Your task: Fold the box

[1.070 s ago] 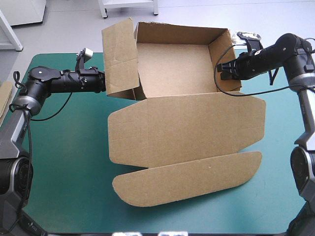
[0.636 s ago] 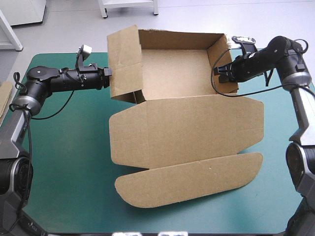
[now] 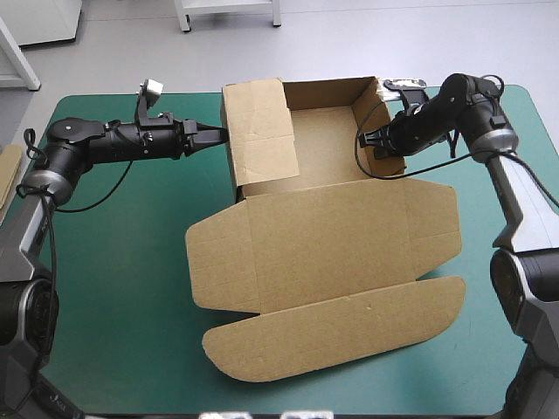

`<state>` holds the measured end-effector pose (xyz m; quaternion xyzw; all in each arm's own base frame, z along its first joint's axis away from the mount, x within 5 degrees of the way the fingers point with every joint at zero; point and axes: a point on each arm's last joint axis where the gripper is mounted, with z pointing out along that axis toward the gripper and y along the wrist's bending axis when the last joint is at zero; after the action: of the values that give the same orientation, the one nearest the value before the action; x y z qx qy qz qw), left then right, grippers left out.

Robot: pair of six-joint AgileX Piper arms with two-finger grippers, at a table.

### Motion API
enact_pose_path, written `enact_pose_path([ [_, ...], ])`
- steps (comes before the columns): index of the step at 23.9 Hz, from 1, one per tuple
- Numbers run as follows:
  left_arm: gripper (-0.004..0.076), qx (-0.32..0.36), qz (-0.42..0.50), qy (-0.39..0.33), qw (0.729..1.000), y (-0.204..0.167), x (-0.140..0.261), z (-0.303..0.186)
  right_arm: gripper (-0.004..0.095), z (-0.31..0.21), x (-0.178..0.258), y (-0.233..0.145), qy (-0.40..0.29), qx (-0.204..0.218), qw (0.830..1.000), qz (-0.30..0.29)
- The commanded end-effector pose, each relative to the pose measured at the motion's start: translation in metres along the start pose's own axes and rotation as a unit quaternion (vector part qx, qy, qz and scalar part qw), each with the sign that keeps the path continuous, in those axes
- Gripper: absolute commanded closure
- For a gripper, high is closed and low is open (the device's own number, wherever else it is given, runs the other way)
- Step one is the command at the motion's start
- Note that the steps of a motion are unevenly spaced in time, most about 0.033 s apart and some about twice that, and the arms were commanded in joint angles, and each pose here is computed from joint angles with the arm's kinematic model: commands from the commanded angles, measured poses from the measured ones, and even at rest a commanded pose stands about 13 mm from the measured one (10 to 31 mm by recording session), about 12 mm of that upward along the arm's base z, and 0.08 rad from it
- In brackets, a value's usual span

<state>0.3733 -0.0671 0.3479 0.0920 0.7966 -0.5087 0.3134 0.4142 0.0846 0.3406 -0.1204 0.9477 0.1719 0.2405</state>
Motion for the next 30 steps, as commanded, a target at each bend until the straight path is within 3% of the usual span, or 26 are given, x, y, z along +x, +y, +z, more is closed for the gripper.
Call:
enact_pose_path([
  [1,0.0712,0.043,0.014,-0.031,0.999,-0.032,-0.010,-0.010,0.0907,-0.032,-0.008,0.013,-0.058,-0.014,0.998,-0.003],
  [5,0.0525,0.044,0.009,-0.029,0.999,-0.032,-0.009,-0.010,0.0907,-0.032,-0.008,0.013,-0.056,-0.014,0.998,-0.001],
  [13,0.0437,0.061,0.010,-0.019,0.998,-0.038,-0.008,-0.009,0.0907,-0.032,-0.008,0.013,-0.056,-0.010,0.998,0.003],
  [17,0.0202,0.060,0.013,-0.018,0.998,-0.042,-0.007,0.000,0.0907,-0.030,-0.007,0.017,-0.048,0.003,0.999,-0.005],
  [18,0.0178,0.059,0.013,-0.020,0.998,-0.043,-0.007,0.000,0.0907,-0.029,-0.007,0.019,-0.047,0.003,0.999,-0.008],
  [30,0.0188,0.023,-0.007,-0.036,0.999,-0.036,-0.010,0.000,0.0907,-0.020,-0.004,0.043,-0.037,0.040,0.998,-0.025],
])
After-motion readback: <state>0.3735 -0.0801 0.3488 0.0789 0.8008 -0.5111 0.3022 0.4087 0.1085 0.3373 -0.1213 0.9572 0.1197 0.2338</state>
